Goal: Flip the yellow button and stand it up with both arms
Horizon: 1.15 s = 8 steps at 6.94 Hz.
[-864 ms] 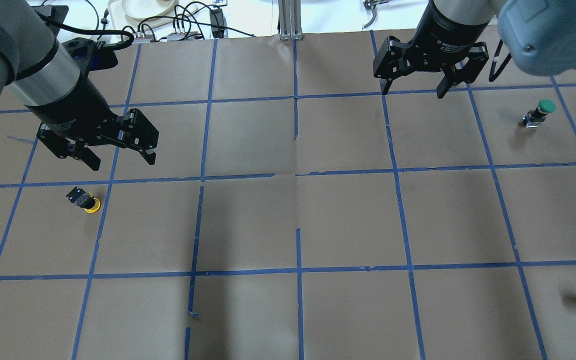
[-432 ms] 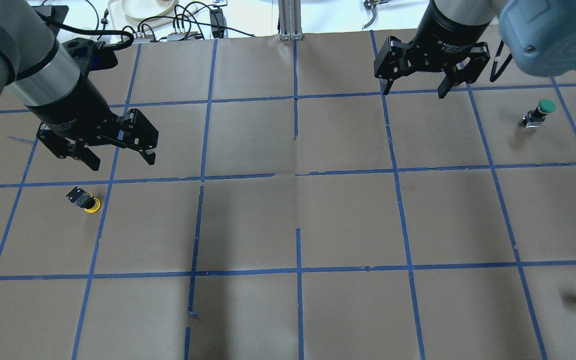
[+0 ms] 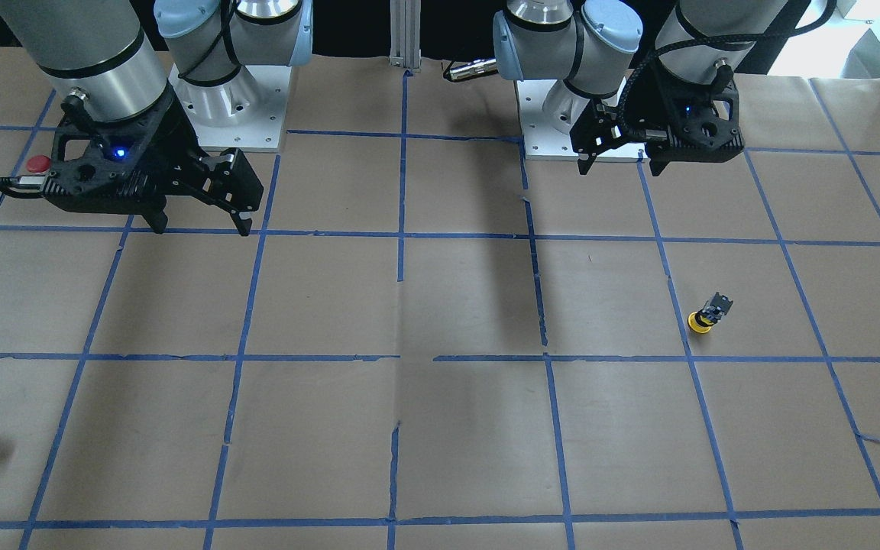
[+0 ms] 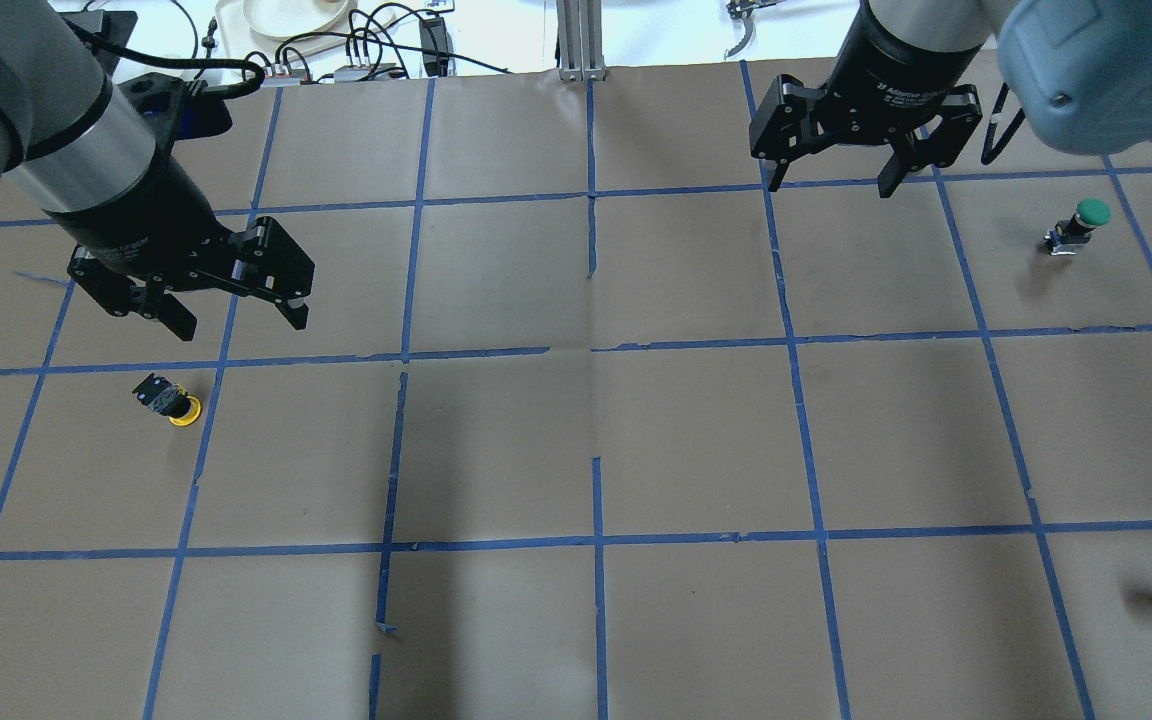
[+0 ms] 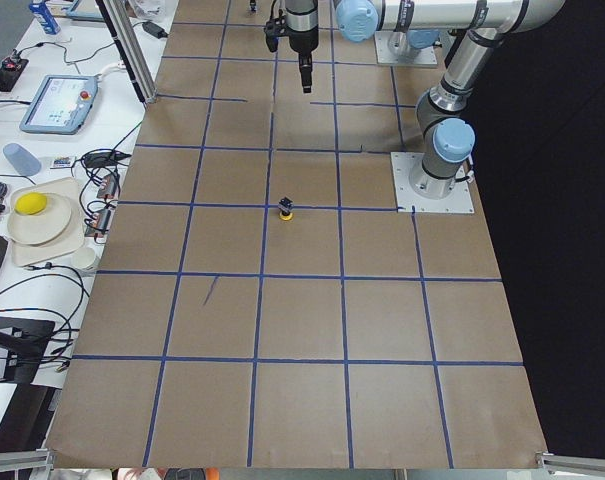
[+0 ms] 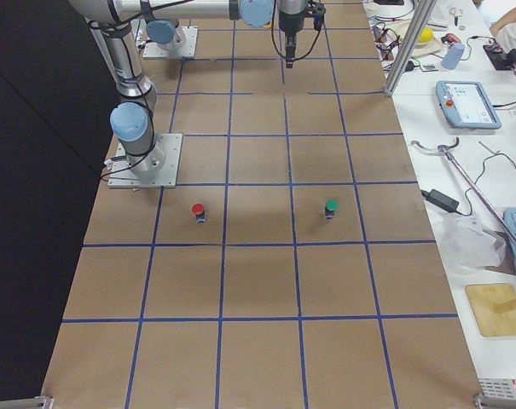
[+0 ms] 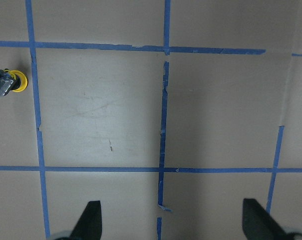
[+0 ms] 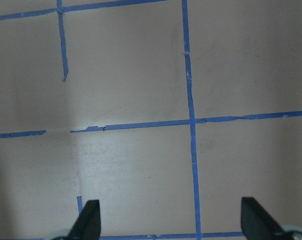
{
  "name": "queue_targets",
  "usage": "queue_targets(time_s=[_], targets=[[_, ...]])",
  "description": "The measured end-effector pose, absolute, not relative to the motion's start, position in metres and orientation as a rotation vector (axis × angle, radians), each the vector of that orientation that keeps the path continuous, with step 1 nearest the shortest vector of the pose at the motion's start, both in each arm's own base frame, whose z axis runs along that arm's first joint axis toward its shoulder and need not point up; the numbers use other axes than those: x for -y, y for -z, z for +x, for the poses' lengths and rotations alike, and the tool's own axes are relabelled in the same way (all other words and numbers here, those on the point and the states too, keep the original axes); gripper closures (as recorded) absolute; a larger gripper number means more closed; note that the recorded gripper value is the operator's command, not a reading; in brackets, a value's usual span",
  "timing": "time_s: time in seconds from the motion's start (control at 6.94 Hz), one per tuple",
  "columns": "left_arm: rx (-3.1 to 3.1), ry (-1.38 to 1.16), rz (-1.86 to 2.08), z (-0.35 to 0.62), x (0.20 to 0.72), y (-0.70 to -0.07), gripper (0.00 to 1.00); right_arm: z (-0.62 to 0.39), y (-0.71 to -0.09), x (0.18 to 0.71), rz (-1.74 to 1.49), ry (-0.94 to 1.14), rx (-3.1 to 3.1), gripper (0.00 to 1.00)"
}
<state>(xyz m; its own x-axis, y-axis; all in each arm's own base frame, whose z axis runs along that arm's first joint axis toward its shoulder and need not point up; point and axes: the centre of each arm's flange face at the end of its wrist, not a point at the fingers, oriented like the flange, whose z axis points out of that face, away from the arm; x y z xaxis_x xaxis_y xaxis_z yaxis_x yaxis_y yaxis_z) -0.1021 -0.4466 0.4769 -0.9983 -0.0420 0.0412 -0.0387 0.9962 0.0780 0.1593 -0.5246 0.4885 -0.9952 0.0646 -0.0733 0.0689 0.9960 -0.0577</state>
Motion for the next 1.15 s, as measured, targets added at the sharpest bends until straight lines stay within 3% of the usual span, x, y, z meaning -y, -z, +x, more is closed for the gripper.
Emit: queue_targets(time_s=[1.15], targets=[[3.101, 0.145, 0.008, -0.0965, 0.4499, -0.4702, 0.0, 0.1559, -0.4876, 0.5232, 0.067, 0.093, -3.107, 0.0]])
